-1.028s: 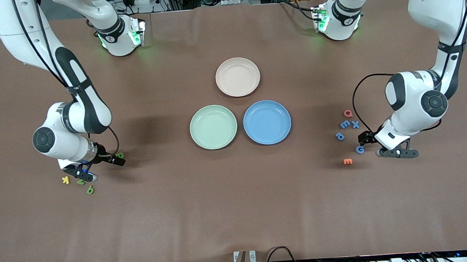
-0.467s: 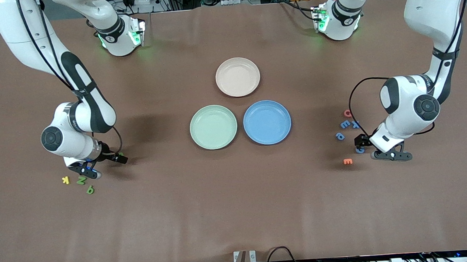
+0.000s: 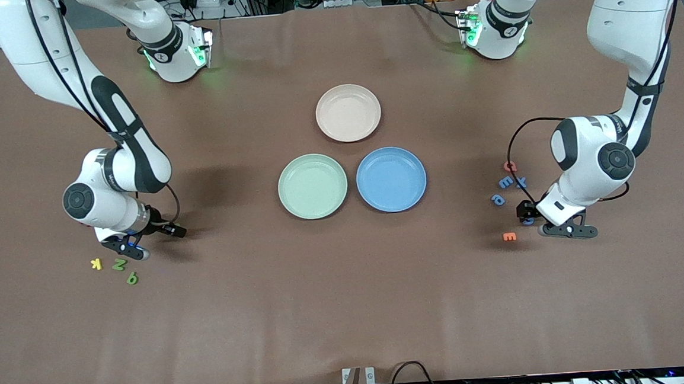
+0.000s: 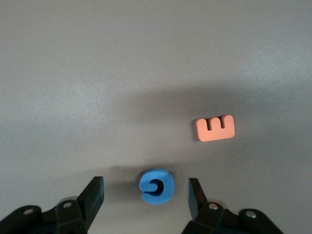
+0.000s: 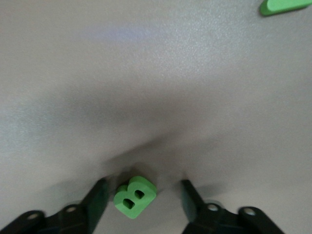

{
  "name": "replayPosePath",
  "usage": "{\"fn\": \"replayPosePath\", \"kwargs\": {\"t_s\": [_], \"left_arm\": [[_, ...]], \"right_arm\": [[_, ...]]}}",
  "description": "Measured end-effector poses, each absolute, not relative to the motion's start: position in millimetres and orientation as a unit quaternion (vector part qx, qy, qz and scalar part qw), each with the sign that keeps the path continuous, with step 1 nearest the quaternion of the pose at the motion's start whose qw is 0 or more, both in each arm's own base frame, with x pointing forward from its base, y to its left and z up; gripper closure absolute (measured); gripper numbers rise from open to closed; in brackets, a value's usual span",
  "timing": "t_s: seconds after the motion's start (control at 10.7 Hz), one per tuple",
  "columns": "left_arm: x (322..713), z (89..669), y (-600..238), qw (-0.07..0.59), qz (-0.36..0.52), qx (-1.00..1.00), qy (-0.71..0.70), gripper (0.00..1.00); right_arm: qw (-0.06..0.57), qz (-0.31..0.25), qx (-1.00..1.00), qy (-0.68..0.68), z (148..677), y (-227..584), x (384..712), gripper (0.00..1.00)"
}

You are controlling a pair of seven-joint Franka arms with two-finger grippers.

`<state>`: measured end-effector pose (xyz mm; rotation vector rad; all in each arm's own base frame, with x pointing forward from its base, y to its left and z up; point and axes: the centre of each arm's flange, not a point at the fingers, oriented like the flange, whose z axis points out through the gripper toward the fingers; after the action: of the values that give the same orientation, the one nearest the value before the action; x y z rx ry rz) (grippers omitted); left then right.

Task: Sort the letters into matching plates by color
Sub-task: 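Grasp the green B with the right gripper while the left gripper grasps G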

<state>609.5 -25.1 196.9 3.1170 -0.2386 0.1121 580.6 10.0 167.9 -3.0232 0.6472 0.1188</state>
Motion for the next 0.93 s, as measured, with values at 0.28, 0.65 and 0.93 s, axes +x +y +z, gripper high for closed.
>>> {"fn": "replayPosePath", "kwargs": {"t_s": [0.28, 0.65, 0.93], "left_arm": [[609.1, 187.4, -24.9, 0.007, 0.037, 0.996, -0.076, 0.25], [608.6, 185.3, -28.0, 0.014, 0.036, 0.997, -0.069, 0.30], [608.3, 184.6, -29.5, 0.015, 0.035, 0.997, -0.070, 0.33]], "right_arm": [[0.026, 0.033, -0.977, 0.208, 174.7, 11.5, 582.1, 0.63], [0.026, 0.033, -0.977, 0.208, 174.6, 11.5, 582.1, 0.63], [0.026, 0.032, -0.977, 0.210, 176.2, 14.1, 582.5, 0.63]]}}
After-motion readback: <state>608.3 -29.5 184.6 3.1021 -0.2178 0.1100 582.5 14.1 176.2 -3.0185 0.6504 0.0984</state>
